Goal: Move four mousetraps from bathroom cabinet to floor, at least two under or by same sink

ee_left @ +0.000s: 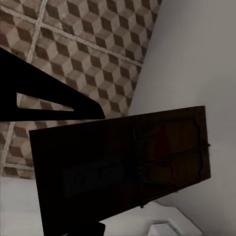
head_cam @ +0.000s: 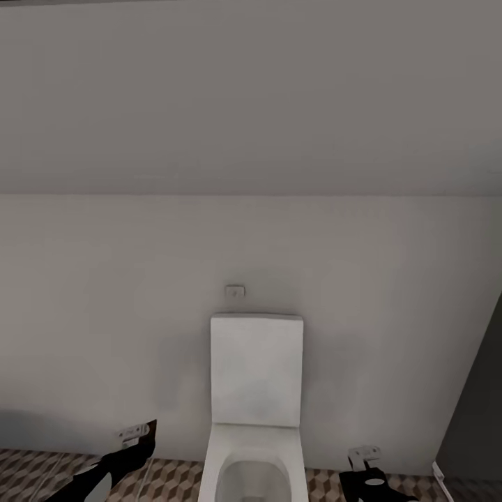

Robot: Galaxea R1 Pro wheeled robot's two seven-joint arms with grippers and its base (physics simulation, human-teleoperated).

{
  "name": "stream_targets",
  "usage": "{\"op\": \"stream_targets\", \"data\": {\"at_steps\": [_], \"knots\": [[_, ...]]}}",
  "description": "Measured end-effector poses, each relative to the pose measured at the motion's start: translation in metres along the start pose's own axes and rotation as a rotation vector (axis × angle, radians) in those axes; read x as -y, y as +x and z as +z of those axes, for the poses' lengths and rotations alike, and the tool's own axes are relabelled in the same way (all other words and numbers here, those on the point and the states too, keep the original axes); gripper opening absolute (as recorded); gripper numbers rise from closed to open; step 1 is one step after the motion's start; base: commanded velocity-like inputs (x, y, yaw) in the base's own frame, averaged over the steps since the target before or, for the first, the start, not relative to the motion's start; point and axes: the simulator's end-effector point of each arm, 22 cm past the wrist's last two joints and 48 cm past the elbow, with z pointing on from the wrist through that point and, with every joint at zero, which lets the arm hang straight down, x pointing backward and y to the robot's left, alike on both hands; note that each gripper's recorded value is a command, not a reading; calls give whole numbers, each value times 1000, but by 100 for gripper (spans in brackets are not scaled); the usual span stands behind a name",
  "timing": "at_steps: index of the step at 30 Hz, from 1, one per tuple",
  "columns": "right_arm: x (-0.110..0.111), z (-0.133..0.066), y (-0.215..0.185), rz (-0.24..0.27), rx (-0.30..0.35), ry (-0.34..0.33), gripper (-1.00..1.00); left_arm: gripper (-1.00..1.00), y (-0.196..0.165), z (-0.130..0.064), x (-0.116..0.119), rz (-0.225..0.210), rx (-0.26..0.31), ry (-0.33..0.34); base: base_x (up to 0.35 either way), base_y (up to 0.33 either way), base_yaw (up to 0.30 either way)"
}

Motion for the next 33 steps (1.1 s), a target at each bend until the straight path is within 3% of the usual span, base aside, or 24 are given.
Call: {"op": "stream_targets", "data": {"at_steps": [18, 33], "knots": [[-6, 23, 19, 0, -1, 0, -100, -100, 48, 19, -14, 4, -48, -23, 0, 0, 0], [-9, 24, 20, 0, 0, -4, -100, -100, 49, 20, -17, 10, -46, -22, -58, 0, 0]]}}
